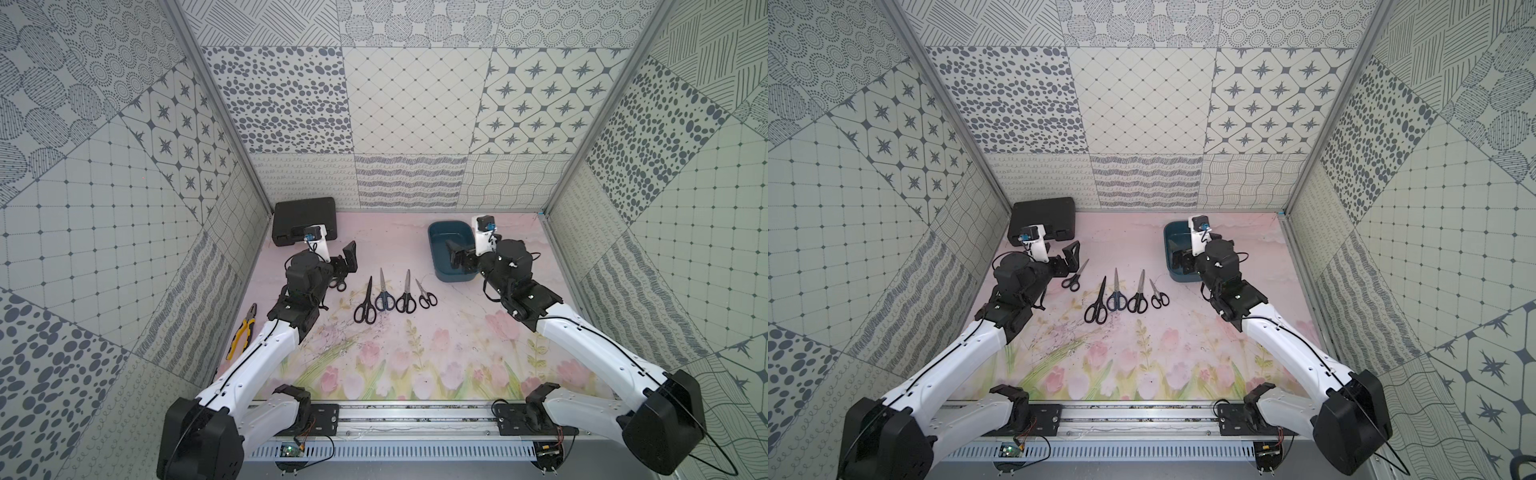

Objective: Put the scissors into the storage box
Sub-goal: Move the storage box to the center of the board.

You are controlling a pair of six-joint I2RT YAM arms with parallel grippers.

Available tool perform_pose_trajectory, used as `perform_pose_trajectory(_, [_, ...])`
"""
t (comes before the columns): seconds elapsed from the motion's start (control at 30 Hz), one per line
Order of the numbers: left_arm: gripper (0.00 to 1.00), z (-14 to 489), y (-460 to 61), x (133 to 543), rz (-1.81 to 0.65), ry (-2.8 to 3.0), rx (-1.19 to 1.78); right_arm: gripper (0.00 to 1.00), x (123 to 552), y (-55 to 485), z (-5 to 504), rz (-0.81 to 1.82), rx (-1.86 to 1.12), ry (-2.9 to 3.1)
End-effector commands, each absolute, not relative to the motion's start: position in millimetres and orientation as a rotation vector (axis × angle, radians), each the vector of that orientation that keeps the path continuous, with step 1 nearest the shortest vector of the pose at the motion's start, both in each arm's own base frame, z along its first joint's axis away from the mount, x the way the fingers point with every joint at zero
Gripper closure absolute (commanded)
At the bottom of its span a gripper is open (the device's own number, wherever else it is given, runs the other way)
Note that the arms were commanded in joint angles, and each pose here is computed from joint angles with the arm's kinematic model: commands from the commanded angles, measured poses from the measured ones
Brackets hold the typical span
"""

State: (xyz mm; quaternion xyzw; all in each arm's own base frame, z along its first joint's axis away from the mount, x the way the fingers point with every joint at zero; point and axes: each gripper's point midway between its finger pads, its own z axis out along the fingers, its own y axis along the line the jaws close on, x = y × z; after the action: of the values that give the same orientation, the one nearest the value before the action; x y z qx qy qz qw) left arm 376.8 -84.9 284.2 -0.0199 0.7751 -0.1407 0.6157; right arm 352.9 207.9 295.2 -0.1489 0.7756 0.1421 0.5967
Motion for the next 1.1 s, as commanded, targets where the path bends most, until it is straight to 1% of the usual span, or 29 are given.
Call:
perform_pose_trajectory(0.0, [0.02, 201.9, -112.3, 284.9, -0.504, 2.514, 0.023, 0.07, 311.7, 236.9, 207.3, 0.321, -0.386, 2.200])
perform_pose_trajectory(0.07, [0.05, 187.5, -115.5, 264.9, -0.521, 2.648, 0.096, 0.08, 298.9, 251.9, 193.1, 0.357, -0.382, 2.288])
perform_pose_trajectory(0.13, [0.06, 168.7, -116.0, 251.5, -0.530, 2.731, 0.131, 0.08, 290.9, 259.7, 177.5, 0.391, -0.343, 2.386])
perform_pose_trajectory(0.2, [0.05, 156.4, -119.1, 245.2, -0.560, 2.767, 0.138, 0.08, 286.9, 267.0, 165.1, 0.405, -0.350, 2.468])
perform_pose_trajectory(0.3, [0.04, 142.8, -122.5, 244.5, -0.588, 2.772, 0.161, 0.09, 287.9, 265.7, 148.5, 0.309, -0.359, 2.572])
perform_pose_trajectory(0.33, [0.04, 138.9, -123.7, 245.5, -0.591, 2.769, 0.184, 0.11, 291.0, 264.8, 142.0, 0.265, -0.368, 2.609])
perform_pose_trajectory(0.4, [0.04, 133.1, -124.5, 248.2, -0.584, 2.766, 0.221, 0.18, 299.6, 258.6, 131.5, 0.206, -0.347, 2.677])
perform_pose_trajectory(0.53, [0.04, 128.1, -124.8, 254.9, -0.566, 2.767, 0.241, 0.28, 316.3, 250.2, 116.1, 0.293, -0.317, 2.761])
perform_pose_trajectory(0.6, [0.04, 125.3, -124.4, 256.4, -0.561, 2.774, 0.235, 0.31, 325.3, 243.9, 114.9, 0.233, -0.378, 2.750])
perform_pose_trajectory(0.73, [0.04, 121.6, -126.7, 257.9, -0.577, 2.784, 0.219, 0.34, 346.2, 233.5, 128.9, 0.165, -0.443, 2.688])
perform_pose_trajectory(0.83, [0.04, 120.9, -126.0, 260.0, -0.567, 2.788, 0.214, 0.33, 368.3, 211.6, 137.3, 0.060, -0.381, 2.655])
perform_pose_trajectory(0.9, [0.04, 119.3, -124.0, 259.6, -0.552, 2.794, 0.208, 0.32, 381.7, 208.6, 132.9, 0.062, -0.371, 2.659])
perform_pose_trajectory(1.07, [0.03, 116.4, -122.1, 261.0, -0.532, 2.807, 0.204, 0.32, 407.5, 224.8, 105.0, 0.002, -0.520, 2.688])
